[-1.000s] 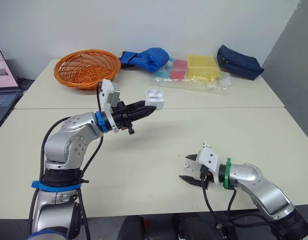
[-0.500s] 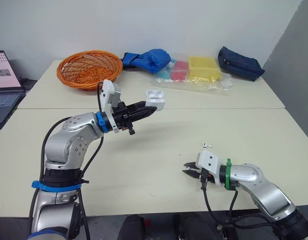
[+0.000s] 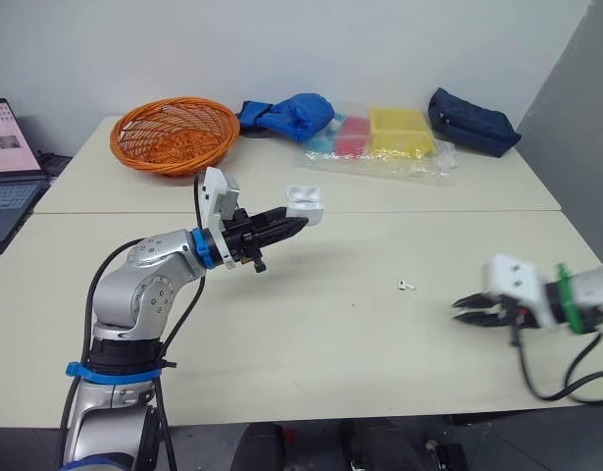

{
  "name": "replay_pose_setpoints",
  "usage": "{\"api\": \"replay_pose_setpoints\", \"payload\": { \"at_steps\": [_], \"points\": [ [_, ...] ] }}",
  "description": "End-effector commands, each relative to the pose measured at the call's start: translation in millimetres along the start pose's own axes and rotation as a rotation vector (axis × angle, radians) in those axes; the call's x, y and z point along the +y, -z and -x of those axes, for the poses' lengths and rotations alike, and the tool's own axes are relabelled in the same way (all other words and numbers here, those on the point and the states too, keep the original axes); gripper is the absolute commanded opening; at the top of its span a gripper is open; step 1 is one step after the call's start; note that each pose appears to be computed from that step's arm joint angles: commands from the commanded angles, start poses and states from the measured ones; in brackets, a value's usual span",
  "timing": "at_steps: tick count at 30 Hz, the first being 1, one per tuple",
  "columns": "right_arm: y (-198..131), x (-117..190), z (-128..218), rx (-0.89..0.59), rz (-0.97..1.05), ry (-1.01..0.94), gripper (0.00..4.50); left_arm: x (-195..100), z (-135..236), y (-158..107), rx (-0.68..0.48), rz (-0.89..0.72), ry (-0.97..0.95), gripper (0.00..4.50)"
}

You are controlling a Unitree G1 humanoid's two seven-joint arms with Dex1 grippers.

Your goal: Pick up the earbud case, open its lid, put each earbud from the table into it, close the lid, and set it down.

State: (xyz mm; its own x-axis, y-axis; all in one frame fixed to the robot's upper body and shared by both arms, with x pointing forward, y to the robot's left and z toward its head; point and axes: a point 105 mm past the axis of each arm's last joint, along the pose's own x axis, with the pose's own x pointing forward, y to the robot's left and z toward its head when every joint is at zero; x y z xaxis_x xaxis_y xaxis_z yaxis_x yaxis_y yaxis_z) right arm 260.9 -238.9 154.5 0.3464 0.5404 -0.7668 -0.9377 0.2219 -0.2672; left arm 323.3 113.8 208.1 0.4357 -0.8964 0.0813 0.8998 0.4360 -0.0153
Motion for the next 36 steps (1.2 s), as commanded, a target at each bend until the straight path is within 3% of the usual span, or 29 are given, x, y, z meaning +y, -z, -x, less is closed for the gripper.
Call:
{"api": "replay_pose_setpoints", "payload": {
  "at_steps": [1, 8, 16, 23, 36],
  "points": [
    [26.3, -4.9, 9.7, 0.119, 0.035, -0.045, 0.42, -7.5, -2.6, -13.7, -0.051, -0.055, 0.024, 0.73],
    [63.2, -26.3, 2.9, 0.271, -0.002, -0.049, 0.42, -12.1, -2.6, -10.5, -0.062, -0.040, 0.016, 0.73],
    [79.9, -28.9, 8.6, 0.384, 0.046, -0.110, 0.42, -18.0, 0.6, -9.6, -0.068, -0.041, 0.018, 0.73],
    [87.1, -30.1, 9.2, 0.400, 0.014, -0.114, 0.42, -27.3, -4.8, -22.8, -0.126, -0.076, 0.054, 0.73],
    [104.3, -39.0, 17.6, 0.471, 0.019, -0.097, 0.42, -30.7, -10.5, -19.1, -0.120, -0.074, 0.068, 0.73]
  ]
}}
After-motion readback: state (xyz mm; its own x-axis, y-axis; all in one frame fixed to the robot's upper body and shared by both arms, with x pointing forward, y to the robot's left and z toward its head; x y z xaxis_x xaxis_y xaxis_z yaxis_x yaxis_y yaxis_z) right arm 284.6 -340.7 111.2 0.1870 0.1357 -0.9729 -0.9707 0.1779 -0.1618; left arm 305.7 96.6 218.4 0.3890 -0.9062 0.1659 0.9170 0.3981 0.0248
